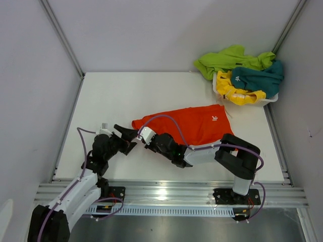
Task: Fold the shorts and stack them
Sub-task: Fold the shorts
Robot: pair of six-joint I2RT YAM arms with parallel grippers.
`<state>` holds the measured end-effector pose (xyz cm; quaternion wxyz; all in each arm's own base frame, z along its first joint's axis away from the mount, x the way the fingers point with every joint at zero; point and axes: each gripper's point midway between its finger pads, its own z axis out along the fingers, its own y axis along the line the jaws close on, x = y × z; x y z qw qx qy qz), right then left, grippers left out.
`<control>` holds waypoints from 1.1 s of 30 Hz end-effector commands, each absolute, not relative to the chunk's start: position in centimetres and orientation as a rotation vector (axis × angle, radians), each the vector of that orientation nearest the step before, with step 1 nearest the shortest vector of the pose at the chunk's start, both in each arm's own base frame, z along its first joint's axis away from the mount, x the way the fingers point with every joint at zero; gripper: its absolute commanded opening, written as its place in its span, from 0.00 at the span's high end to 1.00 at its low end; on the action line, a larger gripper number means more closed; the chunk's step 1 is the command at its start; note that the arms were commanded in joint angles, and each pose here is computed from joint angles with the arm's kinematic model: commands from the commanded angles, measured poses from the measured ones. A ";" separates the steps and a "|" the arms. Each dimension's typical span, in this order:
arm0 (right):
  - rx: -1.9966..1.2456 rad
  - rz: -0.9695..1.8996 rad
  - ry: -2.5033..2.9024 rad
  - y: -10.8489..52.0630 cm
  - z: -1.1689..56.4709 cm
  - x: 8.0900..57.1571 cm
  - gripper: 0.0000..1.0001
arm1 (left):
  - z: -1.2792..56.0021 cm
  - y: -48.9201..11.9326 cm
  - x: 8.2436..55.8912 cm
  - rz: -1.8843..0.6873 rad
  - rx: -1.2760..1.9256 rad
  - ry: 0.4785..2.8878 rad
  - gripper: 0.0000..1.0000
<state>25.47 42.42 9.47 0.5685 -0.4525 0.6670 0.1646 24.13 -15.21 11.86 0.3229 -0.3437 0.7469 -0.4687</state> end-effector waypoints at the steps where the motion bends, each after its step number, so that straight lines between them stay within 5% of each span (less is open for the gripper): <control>1: -0.967 0.460 1.483 43.8 13.7 26.0 1.00 | 10.3 -15.5 24.2 -1.255 -0.986 1.996 0.01; 24: -0.989 0.459 1.482 43.8 13.7 25.7 1.00 | 12.1 -13.2 24.7 -1.184 -1.038 1.841 0.01; 33: -1.002 0.458 1.472 43.9 13.9 25.4 1.00 | 12.5 -14.7 25.6 -1.189 -1.019 1.960 0.01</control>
